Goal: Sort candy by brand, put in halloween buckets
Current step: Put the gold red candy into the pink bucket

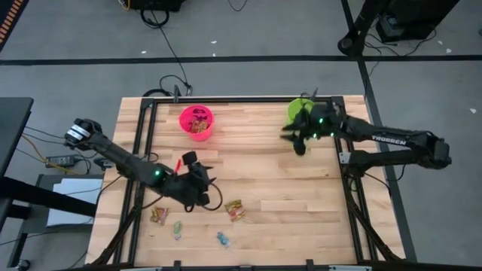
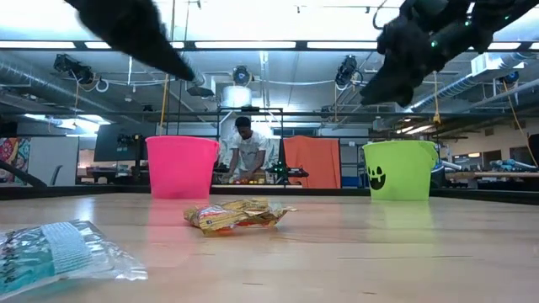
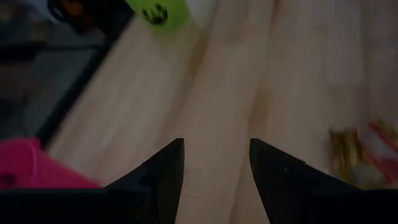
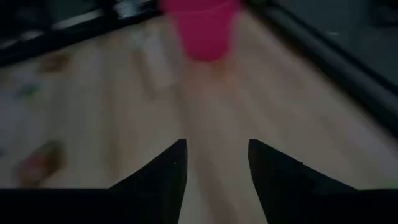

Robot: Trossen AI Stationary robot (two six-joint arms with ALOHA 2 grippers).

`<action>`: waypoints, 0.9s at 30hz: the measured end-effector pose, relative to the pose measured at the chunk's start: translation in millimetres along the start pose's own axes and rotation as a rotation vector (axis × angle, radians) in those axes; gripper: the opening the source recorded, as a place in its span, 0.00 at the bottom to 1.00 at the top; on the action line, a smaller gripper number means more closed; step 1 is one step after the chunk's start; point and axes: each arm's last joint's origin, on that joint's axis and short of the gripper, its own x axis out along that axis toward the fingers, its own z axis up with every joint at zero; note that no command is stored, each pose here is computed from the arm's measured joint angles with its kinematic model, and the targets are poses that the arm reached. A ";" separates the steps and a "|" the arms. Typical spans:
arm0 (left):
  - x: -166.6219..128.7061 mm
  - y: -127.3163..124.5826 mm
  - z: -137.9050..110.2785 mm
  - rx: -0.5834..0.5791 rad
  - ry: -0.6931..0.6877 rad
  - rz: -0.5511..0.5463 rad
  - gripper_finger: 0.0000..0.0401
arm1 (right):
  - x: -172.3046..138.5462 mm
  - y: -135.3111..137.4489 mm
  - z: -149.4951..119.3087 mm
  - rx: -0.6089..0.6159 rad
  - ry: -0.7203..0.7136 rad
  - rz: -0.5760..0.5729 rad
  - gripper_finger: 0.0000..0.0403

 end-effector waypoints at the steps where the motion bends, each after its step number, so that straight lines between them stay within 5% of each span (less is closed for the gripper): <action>1: -3.1 -1.6 -3.9 0.001 0.020 -0.006 0.47 | 3.7 9.1 -1.0 -0.015 0.009 0.036 0.45; 6: -13.7 -9.1 -15.0 -0.018 0.061 -0.025 0.47 | 27.7 56.1 -8.0 -0.046 0.035 0.200 0.44; 11: -18.2 -13.7 -16.7 -0.032 0.054 -0.045 0.47 | 55.3 91.2 -24.6 -0.100 0.061 0.193 0.44; 19: -20.3 -17.2 -17.6 -0.037 0.077 -0.107 0.47 | 106.2 117.0 -63.4 -0.067 0.155 0.189 0.44; 27: -21.1 -17.9 -17.5 -0.036 0.072 -0.108 0.47 | 146.4 139.0 -91.4 0.011 0.090 0.362 0.44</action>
